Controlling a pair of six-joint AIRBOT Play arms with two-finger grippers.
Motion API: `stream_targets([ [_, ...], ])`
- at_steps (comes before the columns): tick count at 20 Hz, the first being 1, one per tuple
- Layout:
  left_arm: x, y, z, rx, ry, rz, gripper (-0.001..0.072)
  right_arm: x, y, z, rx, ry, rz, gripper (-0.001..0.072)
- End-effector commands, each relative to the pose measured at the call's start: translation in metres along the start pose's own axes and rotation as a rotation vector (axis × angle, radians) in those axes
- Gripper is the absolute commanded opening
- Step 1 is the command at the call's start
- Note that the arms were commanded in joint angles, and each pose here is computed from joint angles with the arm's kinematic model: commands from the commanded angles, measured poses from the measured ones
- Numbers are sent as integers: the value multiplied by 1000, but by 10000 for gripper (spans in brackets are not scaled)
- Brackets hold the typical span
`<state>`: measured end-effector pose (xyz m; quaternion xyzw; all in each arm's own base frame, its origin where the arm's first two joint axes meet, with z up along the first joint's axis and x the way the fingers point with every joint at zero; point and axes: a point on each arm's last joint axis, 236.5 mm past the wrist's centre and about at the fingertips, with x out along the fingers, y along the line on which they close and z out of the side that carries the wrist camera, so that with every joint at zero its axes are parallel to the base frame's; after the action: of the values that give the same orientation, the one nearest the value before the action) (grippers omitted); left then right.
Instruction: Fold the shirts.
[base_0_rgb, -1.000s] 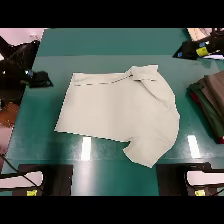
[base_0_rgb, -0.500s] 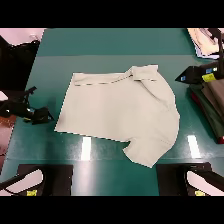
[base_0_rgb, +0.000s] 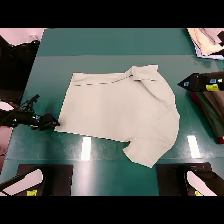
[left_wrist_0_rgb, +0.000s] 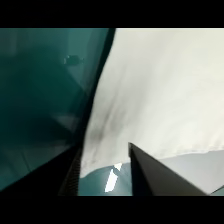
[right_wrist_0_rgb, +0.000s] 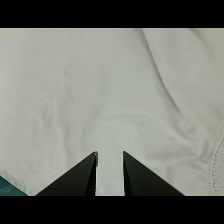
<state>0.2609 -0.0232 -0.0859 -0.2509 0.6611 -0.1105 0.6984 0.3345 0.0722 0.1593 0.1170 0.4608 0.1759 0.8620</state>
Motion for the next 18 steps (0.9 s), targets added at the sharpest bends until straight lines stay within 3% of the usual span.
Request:
stream_targets([
  [1, 3, -8, -3, -14, 3, -40, 19, -2, 2, -5, -1, 12, 2, 193],
  [5, -10, -35, 7, 4, -26, -128, 24, 4, -12, -38, 71, 111, -7, 193],
  [10, -43, -58, 19, 105, -136, -113, 24, 33, -65, -155, 386, 330, -36, 194],
  [11, -49, -61, 19, 121, -156, -109, 24, 37, -68, -180, 449, 384, -26, 214],
  [13, -56, -66, 19, 139, -179, -105, 24, 43, -67, -223, 549, 488, 1, 378],
  [18, -60, -68, 17, 146, -186, -105, 24, 57, -75, -263, 605, 552, -37, 382],
])
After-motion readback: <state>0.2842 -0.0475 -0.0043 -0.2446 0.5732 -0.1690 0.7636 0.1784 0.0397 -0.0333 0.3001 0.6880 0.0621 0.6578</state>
